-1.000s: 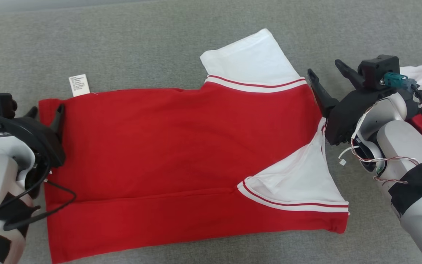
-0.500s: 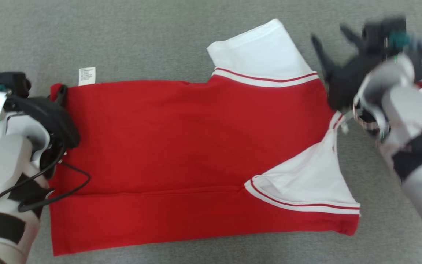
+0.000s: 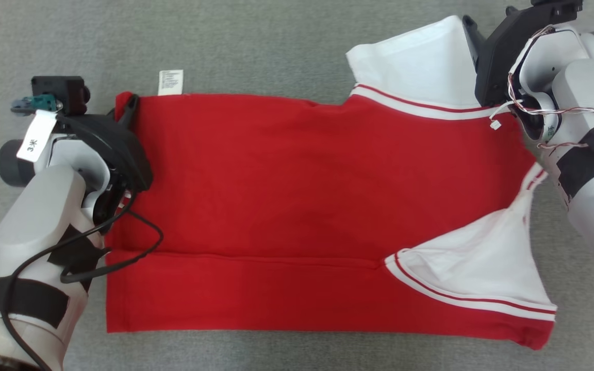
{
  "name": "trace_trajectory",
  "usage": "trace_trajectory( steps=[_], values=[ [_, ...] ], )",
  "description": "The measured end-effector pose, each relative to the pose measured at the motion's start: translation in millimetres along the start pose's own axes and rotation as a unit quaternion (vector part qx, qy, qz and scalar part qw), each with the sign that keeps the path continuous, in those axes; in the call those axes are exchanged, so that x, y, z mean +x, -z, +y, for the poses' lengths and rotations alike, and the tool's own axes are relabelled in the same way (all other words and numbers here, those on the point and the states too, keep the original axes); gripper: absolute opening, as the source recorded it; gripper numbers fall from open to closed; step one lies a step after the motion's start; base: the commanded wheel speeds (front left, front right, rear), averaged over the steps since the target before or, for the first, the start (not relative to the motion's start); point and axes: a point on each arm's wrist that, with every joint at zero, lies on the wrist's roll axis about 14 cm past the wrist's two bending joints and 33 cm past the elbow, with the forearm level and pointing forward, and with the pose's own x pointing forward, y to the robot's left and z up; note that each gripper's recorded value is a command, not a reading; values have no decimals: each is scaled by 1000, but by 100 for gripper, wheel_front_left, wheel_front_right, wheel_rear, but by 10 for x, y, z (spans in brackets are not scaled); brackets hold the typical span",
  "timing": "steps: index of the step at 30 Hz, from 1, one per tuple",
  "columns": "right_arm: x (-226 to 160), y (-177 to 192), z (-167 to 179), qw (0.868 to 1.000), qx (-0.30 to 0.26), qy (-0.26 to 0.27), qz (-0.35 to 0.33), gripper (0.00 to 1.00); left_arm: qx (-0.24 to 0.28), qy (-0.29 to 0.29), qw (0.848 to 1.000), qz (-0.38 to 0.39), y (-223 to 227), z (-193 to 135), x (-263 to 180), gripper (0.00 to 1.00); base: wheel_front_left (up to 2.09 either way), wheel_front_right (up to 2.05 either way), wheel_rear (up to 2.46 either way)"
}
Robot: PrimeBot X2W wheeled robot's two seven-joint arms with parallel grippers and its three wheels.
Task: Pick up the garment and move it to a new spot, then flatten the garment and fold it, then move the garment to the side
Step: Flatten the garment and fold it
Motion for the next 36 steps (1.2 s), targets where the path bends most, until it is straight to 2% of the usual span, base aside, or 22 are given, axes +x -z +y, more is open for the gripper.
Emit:
trace_trajectory(
  steps=[4,9,13,14,15,16,24,32,36],
  values=[
    [119,97,74,999,28,-1,22,100,5,-6,1000,-3,-4,64,2,0,0,0,0],
    [223,326,165,998,26,-6,58,100,4,-4,1000,-7,34,80,13,0,0,0,0],
    [270,348,168,997,6,-4,70,100,8,-3,1000,-9,42,81,13,0,0,0,0],
    [279,356,162,997,1,-2,73,85,8,-3,1000,-9,44,82,15,0,0,0,0],
    [289,352,167,997,-5,-3,75,6,8,-3,1000,-11,41,85,15,0,0,0,0],
    [295,349,178,997,-9,-5,75,0,8,-3,1000,-12,36,87,15,0,0,0,0],
    [293,294,232,998,-18,-18,62,0,-3,-5,1000,-23,-7,103,0,0,0,0,0],
    [139,-49,233,999,-10,-41,-24,0,-6,-9,999,-51,-122,141,-106,0,0,0,0],
    [6,-1,236,998,3,-47,-50,0,-13,-8,998,-69,-164,114,-188,0,0,0,0]
  ],
)
